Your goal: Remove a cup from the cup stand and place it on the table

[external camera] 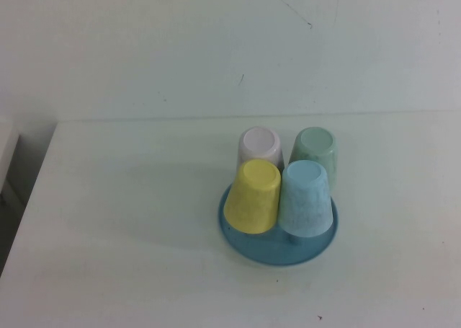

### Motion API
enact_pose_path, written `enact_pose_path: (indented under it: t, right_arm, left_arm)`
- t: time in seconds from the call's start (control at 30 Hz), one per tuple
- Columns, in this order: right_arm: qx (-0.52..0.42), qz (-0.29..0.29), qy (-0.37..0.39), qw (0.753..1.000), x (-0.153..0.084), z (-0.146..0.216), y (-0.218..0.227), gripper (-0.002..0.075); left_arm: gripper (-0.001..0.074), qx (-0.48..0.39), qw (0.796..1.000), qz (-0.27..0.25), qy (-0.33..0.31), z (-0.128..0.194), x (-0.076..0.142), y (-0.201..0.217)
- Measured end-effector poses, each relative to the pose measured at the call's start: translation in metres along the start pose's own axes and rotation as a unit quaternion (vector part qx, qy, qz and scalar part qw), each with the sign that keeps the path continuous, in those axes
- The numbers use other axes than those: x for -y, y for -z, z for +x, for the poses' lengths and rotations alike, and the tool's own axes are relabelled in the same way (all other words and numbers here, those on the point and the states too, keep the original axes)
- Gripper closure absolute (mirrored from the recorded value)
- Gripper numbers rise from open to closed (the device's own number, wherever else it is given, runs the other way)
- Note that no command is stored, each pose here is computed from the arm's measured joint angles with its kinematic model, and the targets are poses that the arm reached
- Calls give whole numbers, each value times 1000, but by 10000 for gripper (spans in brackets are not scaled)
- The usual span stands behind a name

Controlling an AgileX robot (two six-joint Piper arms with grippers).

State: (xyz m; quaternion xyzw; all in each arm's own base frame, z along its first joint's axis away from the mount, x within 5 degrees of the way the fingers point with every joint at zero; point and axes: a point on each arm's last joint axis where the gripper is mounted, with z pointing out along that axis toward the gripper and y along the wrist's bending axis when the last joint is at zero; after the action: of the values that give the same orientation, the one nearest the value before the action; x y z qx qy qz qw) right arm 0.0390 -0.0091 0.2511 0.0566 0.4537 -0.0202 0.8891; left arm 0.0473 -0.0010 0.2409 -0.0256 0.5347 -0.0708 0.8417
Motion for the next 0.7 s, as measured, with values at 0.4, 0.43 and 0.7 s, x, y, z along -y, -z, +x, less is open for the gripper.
enact_pose_path:
  t: [0.4,0.43,0.7]
  right_arm:
    - [-206,-54,97,972,-10,-17,-11,729]
    - [-223,-57,99,968,-11,-20,-13,729]
    - [-398,-100,135,902,-15,-21,-28,729]
  left_arm:
    - [737,-187,982,-12,-26,-45,7,-16]
    - [737,-213,977,-14,-27,-45,7,-19]
    - [737,-422,906,9,-27,-44,15,-52]
